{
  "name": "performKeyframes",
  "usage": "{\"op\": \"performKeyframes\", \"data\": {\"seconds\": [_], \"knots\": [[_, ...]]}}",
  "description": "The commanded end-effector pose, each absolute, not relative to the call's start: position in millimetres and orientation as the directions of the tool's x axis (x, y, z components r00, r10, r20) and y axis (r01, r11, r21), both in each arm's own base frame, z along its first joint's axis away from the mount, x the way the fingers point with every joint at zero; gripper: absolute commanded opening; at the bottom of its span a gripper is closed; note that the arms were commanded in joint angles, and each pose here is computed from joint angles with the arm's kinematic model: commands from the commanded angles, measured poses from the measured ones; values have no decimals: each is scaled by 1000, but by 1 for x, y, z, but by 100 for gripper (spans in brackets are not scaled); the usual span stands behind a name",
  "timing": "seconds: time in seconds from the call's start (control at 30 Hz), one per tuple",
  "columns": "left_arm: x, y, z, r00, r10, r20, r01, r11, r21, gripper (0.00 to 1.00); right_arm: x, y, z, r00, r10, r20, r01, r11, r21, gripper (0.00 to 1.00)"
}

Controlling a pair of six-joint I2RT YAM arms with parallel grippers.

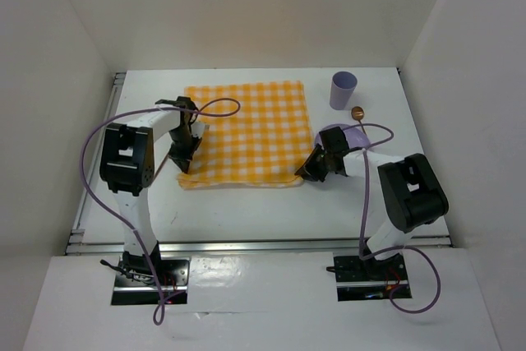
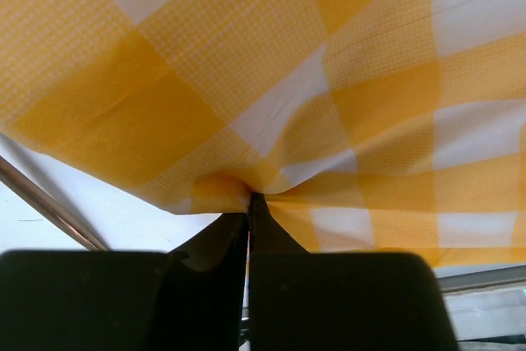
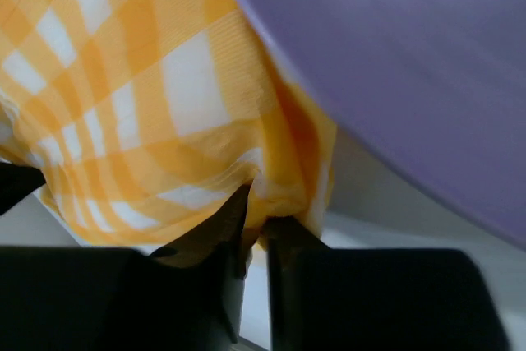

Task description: Set the dinner table for one person

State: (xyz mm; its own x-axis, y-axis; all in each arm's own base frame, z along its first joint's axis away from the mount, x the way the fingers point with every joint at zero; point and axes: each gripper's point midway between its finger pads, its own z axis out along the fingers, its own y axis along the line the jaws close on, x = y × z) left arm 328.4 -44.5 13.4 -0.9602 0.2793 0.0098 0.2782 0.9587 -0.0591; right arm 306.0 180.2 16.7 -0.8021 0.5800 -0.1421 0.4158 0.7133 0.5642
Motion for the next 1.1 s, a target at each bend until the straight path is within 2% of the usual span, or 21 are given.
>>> {"op": "performKeyframes", "data": {"seconds": [0.0, 0.1, 0.13, 0.17, 0.2, 0.3, 0.33, 0.4, 0.47, 0.57, 0.6, 0.73, 0.83, 0.87, 0.97, 1.0, 1.03, 1.07], "knots": [[334, -52, 10, -957, 289, 10, 286, 951, -115, 0, 306, 180, 5, -809, 572, -138, 418, 724, 548, 16], [339, -53, 24, -951, 309, -8, 308, 944, -121, 0, 317, 178, 24, -800, 572, -182, 399, 733, 550, 0], [353, -56, 37, -945, 323, -50, 327, 937, -123, 0, 331, 180, 42, -800, 554, -231, 353, 746, 565, 0], [354, -56, 46, -942, 332, -49, 335, 934, -123, 0, 338, 182, 59, -795, 547, -260, 323, 746, 583, 0], [374, -56, 66, -937, 332, -110, 342, 935, -98, 0, 339, 182, 70, -804, 527, -277, 300, 760, 576, 0], [393, -49, 98, -919, 359, -161, 369, 929, -35, 0, 361, 188, 135, -775, 512, -369, 203, 756, 623, 0], [409, -51, 117, -904, 369, -218, 381, 924, -17, 0, 366, 187, 150, -765, 502, -404, 173, 763, 622, 0], [411, -49, 128, -902, 379, -206, 389, 921, -7, 0, 374, 190, 192, -733, 502, -459, 112, 755, 646, 0], [420, -54, 143, -890, 386, -243, 403, 915, -20, 0, 378, 191, 215, -714, 499, -491, 75, 752, 655, 0], [418, -55, 155, -881, 403, -247, 421, 907, -24, 0, 371, 192, 230, -719, 494, -489, 55, 742, 668, 0], [417, -54, 163, -876, 402, -267, 421, 907, -17, 0, 369, 195, 231, -727, 489, -483, 47, 736, 675, 0], [388, -53, 151, -888, 412, -205, 430, 902, -50, 0, 349, 190, 207, -759, 483, -437, 90, 742, 664, 0], [359, -55, 119, -902, 412, -128, 426, 899, -105, 0, 327, 186, 172, -795, 484, -366, 156, 746, 647, 0], [338, -52, 104, -908, 413, -72, 419, 899, -124, 0, 316, 182, 153, -808, 489, -329, 196, 749, 633, 0], [322, -47, 82, -910, 413, -32, 415, 905, -95, 0, 297, 176, 124, -827, 489, -278, 246, 758, 604, 0], [310, -45, 73, -911, 413, 0, 411, 905, -105, 0, 285, 174, 111, -839, 483, -250, 263, 762, 591, 19], [306, -43, 68, -910, 414, 14, 411, 907, -98, 0, 279, 172, 104, -846, 481, -230, 280, 768, 576, 31], [306, -45, 67, -907, 422, 5, 420, 903, -95, 1, 271, 166, 95, -854, 473, -218, 295, 785, 545, 37]]}}
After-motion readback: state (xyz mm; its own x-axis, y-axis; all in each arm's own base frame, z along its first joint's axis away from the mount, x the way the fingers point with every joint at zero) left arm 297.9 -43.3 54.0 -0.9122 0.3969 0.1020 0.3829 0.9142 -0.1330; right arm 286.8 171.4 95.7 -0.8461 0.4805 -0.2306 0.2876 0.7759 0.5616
